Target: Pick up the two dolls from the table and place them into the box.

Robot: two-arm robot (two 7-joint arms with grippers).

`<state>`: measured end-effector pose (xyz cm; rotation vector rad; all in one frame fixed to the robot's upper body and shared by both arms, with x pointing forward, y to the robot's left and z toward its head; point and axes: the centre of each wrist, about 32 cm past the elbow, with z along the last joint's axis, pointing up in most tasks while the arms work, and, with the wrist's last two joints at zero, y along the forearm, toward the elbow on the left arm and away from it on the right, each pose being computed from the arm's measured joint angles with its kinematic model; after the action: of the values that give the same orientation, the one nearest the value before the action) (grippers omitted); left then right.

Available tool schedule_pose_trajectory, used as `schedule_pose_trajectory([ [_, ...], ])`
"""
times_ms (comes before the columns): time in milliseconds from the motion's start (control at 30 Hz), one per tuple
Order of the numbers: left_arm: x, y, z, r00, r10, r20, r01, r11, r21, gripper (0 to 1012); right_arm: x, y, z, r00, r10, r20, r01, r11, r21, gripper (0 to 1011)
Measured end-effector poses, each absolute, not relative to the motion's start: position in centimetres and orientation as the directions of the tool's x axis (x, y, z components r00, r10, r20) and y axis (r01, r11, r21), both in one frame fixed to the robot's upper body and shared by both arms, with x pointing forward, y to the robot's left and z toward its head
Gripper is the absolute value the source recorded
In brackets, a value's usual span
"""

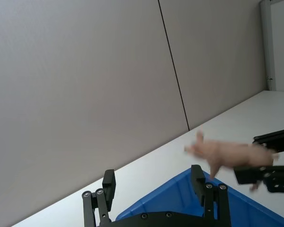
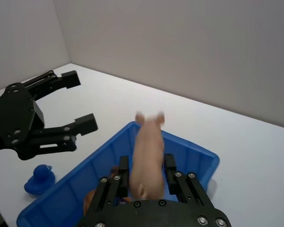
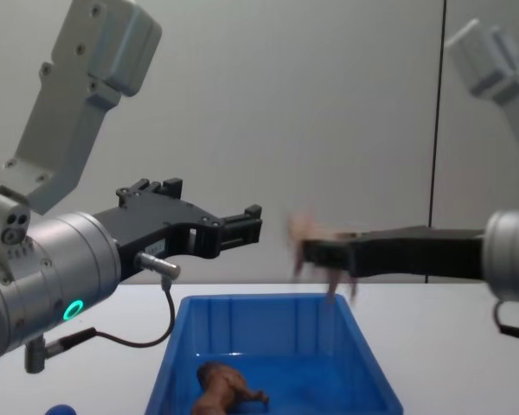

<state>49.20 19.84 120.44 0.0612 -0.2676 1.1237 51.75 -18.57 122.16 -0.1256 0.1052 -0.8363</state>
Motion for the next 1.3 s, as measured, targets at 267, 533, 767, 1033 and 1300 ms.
schedule_pose_trajectory([
  [267, 49.2, 19.8, 120.4, 0.404, 0.882, 0.243, -0.897, 0.434, -0.086, 1001, 52.7, -17.5, 122.2, 0.699, -0.713, -0.054, 0.696, 0.696, -0.175, 694],
  [533, 49.2, 19.8, 120.4, 0.404, 0.882, 0.243, -0.897, 0.434, -0.086, 1001, 52.9, -17.6, 121.9, 0.703, -0.710, -0.044, 0.693, 0.697, -0.182, 894],
  [767, 49.2, 19.8, 120.4, 0.404, 0.882, 0.243, -0.897, 0.434, -0.086, 1001, 52.4, -19.0, 121.1, 0.687, -0.726, -0.028, 0.713, 0.681, -0.167, 1001],
  [1033, 49.2, 19.8, 120.4, 0.404, 0.882, 0.242, -0.897, 0.434, -0.086, 1001, 51.2, -21.2, 120.4, 0.657, -0.754, -0.026, 0.745, 0.654, -0.135, 1001],
  [1300, 49.2, 19.8, 120.4, 0.404, 0.882, 0.243, -0.897, 0.434, -0.086, 1001, 49.9, -23.6, 119.7, 0.616, -0.787, -0.034, 0.780, 0.616, -0.108, 1001],
])
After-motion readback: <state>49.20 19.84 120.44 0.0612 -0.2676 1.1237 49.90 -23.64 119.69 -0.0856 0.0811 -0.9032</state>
